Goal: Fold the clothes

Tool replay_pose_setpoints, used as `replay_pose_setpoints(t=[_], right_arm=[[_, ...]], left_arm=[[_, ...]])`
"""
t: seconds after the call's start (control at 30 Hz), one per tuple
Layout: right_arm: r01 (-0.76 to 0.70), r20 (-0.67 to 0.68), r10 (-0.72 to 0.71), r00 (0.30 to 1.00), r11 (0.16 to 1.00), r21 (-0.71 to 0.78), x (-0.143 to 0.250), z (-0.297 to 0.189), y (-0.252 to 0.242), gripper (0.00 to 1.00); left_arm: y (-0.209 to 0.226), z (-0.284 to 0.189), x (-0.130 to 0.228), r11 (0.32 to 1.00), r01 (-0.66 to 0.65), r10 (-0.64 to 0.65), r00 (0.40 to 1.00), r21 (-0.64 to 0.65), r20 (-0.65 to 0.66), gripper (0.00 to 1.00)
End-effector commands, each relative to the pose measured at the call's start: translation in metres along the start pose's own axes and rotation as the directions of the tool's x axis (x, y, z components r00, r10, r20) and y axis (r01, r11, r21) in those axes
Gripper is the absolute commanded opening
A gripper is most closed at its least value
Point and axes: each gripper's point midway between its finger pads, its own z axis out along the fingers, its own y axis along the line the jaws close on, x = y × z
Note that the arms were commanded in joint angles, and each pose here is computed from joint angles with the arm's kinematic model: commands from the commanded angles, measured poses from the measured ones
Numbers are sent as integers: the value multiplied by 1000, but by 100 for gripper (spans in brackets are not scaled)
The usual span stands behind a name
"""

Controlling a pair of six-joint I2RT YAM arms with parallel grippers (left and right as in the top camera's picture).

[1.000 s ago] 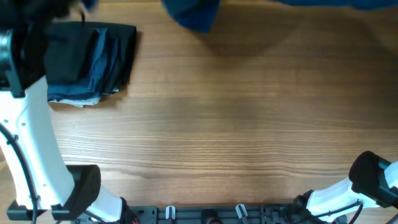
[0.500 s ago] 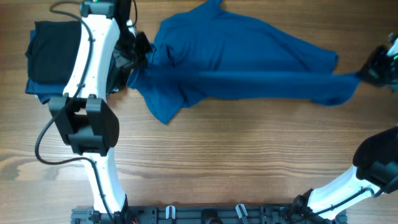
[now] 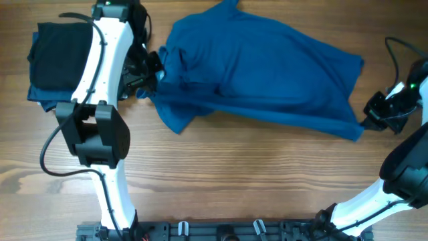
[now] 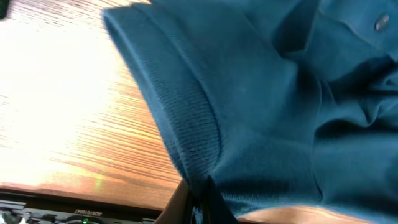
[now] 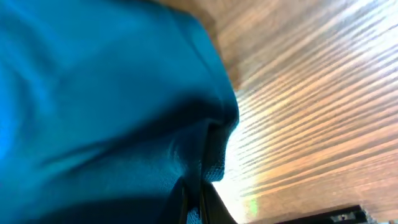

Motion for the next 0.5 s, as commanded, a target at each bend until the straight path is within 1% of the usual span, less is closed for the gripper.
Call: replay_pose_setpoints(t=[0.0,0.1,0.27,0.37,0.47], right_arm=[[-51,-4,51,999,997,57,5,9,-14,4],[-64,-22,65,998,996,62,10,17,-16,5],[-44,-40,47,998,996,73,16,24,-12,4],[-24,-51,28,998,996,82,20,29,-8,4],[-7,-61,13,998,994,108,25,36,-8,4]], left_arm=[[-24,-4,23,993,-112,113,993,-30,23,4],[-46,2,41,981,-188,189,982,-49,17,4],[-69,11,66,958,-276,277,961,-78,0,4],[-71,23,79,947,-303,300,953,-104,-40,4],[-63,43,95,938,-314,298,947,-150,-116,4]])
